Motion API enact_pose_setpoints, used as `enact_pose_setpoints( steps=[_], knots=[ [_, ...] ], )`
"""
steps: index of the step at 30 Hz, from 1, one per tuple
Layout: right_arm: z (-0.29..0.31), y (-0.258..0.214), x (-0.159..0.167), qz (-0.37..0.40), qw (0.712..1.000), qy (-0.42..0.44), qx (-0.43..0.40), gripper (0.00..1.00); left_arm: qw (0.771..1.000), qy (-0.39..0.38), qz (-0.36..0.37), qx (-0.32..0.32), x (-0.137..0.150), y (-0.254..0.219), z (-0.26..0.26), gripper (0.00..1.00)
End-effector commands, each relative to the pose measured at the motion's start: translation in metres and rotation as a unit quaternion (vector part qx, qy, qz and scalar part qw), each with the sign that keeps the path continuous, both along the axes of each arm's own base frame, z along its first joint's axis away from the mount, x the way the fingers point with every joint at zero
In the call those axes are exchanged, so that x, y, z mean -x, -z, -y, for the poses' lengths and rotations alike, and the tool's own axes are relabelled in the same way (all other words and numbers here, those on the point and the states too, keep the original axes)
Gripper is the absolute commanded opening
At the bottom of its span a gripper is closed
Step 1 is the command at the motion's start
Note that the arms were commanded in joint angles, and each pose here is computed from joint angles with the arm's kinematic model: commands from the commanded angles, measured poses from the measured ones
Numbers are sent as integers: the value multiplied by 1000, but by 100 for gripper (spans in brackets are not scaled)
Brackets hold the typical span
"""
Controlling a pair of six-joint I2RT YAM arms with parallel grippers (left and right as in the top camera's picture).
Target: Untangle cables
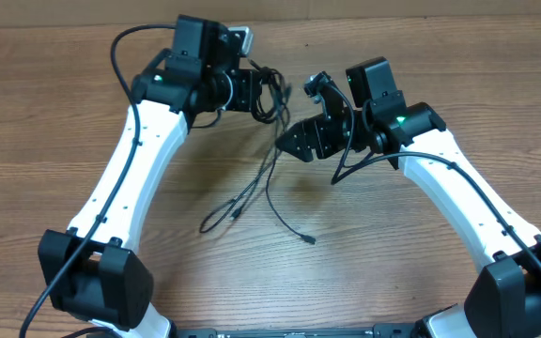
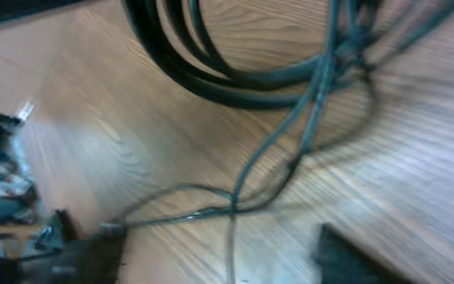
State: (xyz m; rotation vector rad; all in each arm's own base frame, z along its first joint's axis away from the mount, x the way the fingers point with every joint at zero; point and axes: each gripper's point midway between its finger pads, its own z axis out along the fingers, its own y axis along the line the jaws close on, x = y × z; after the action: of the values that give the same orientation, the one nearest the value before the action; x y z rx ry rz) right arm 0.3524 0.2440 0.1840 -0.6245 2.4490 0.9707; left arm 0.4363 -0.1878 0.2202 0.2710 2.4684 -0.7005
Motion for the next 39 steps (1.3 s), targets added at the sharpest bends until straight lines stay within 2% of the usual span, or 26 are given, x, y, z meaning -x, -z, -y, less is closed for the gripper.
enact_pose_setpoints(
  steps=[1, 6, 10, 15, 19, 24, 27, 29, 33, 34, 35, 39],
  knots=[
    [20, -11, -20, 14, 999, 51, 9, 86, 991, 99, 74, 57, 18, -54, 8, 4],
    [42, -24, -39, -21, 992, 119, -38, 86, 980, 142, 98, 98, 29, -75, 5, 4],
    [40, -42, -43, -18, 991, 100, -92, 83, 966, 185, 102, 149, 40, -88, 10, 4],
    [26, -43, -44, 85, 995, 31, -49, 82, 951, 220, 98, 193, 53, -99, 18, 4],
    [11, -47, -45, 146, 989, -7, -25, 70, 953, 213, 87, 198, 53, -99, 18, 4],
    [18, -57, -56, 194, 980, 31, 22, 66, 955, 201, 70, 207, 53, -99, 18, 4],
    [19, -62, -62, 215, 975, 43, 32, 69, 949, 214, 66, 223, 59, -104, 22, 4],
    [16, -66, -67, 227, 972, 44, 25, 69, 936, 238, 62, 252, 68, -113, 26, 4],
    [5, -76, -62, 236, 972, 18, -8, 73, 931, 246, 58, 262, 72, -115, 27, 4],
    [1, -80, -60, 239, 971, 7, -22, 76, 931, 246, 57, 262, 72, -115, 27, 4],
    [-3, -86, -58, 247, 968, -3, -35, 84, 930, 248, 56, 265, 73, -116, 28, 4],
    [-7, -97, -62, 305, 951, -33, -30, 90, 928, 252, 55, 270, 75, -117, 28, 4]
  ],
)
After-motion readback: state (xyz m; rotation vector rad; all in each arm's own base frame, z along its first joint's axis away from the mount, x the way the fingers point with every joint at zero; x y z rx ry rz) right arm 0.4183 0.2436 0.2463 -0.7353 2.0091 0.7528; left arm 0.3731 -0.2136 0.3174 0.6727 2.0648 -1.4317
